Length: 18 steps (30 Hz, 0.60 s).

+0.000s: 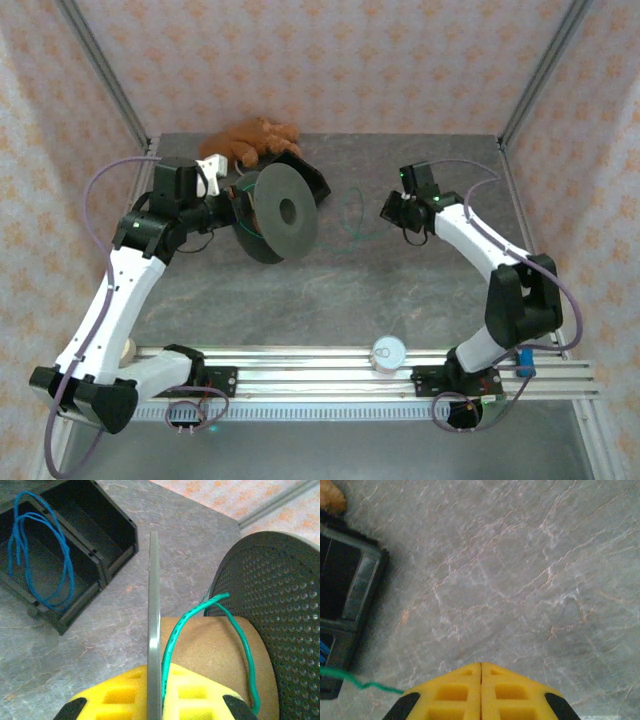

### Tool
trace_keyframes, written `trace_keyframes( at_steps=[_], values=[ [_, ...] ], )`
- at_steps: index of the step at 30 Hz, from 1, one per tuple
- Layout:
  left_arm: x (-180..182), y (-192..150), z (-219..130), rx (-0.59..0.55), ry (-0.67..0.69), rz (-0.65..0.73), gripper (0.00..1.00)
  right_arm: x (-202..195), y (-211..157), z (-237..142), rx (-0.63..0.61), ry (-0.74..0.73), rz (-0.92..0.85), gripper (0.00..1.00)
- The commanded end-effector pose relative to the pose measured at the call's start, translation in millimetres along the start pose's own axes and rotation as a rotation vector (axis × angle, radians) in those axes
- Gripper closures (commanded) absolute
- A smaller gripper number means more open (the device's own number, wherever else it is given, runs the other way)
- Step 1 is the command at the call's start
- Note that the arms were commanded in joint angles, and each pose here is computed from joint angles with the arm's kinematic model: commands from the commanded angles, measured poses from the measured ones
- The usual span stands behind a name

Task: Wrap the cables

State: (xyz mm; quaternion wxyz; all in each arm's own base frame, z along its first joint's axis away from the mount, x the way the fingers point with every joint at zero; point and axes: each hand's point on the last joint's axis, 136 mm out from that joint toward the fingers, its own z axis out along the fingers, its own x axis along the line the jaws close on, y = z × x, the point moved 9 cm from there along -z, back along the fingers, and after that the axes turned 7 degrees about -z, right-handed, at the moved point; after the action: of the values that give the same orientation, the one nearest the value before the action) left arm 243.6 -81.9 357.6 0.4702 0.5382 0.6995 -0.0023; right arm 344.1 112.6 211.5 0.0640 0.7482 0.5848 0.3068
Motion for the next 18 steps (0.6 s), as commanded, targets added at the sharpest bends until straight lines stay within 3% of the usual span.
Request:
trace_keyframes(
  at_steps=[1, 10, 18],
  values=[
    [-15.9, -10.6, -9.5, 0.036, -0.116, 0.090, 1.00, 3.8, 29.3, -9.8, -0.036, 0.032, 0.009, 1.00],
    [-13.9, -51.4, 13.2, 0.152, -0.011, 0.242, 1.00, 38.3, 88.8, -45.6, -0.130, 0.120, 0.011, 1.00],
    [-10.6, -74.0, 42.5, 0.208, 0.107, 0.334, 1.00, 73.3, 116.7, -88.8, -0.196, 0.328, 0.035, 1.00]
  ],
)
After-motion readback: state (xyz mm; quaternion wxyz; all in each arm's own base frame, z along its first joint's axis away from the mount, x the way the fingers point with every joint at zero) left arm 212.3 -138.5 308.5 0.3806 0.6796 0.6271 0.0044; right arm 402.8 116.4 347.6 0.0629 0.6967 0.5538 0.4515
